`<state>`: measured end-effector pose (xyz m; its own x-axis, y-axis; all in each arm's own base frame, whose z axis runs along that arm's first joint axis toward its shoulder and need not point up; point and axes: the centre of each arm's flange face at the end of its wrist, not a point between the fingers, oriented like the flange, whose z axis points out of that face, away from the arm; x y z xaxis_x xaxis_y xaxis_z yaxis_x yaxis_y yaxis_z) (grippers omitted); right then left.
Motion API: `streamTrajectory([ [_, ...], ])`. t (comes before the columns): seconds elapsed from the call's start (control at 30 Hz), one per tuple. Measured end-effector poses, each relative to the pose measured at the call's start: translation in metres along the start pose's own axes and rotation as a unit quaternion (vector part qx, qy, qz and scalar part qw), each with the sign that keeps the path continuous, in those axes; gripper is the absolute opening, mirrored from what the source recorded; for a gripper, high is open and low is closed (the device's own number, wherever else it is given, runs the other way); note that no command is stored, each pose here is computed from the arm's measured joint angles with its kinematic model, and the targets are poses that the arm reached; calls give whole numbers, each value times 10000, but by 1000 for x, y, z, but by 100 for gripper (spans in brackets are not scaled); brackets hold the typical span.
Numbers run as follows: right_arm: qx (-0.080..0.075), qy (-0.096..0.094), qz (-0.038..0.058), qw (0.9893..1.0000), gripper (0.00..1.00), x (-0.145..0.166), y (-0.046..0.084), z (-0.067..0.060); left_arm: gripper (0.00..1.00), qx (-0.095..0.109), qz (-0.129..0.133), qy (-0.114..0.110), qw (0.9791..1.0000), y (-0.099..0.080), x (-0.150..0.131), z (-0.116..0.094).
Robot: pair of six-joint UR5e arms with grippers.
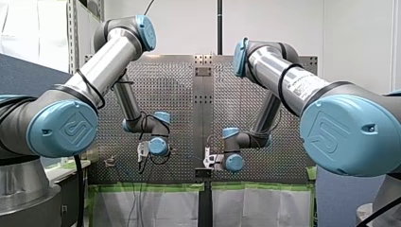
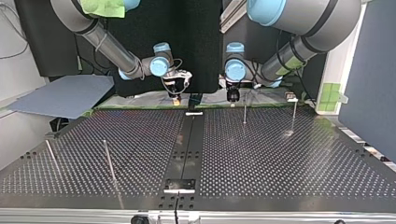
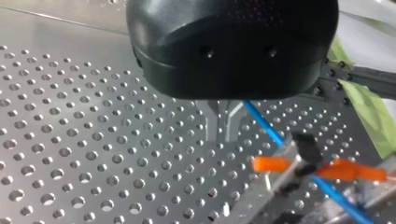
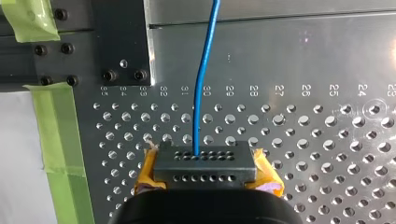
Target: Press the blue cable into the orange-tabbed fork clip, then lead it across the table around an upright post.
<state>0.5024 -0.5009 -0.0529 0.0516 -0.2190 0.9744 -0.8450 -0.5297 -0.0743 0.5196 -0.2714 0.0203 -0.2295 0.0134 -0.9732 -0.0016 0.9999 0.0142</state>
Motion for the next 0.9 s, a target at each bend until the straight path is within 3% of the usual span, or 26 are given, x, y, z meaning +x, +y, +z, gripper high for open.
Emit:
streamTrajectory([
  [0.63,-22,-90,-17,10000,2,-1,1,-1,0,32,-18,10,10000,-4,1,-3],
  [0.9,-145,-67,-59,9999,2,28,5,-1,0,42,-58,15,10000,-6,1,-4],
])
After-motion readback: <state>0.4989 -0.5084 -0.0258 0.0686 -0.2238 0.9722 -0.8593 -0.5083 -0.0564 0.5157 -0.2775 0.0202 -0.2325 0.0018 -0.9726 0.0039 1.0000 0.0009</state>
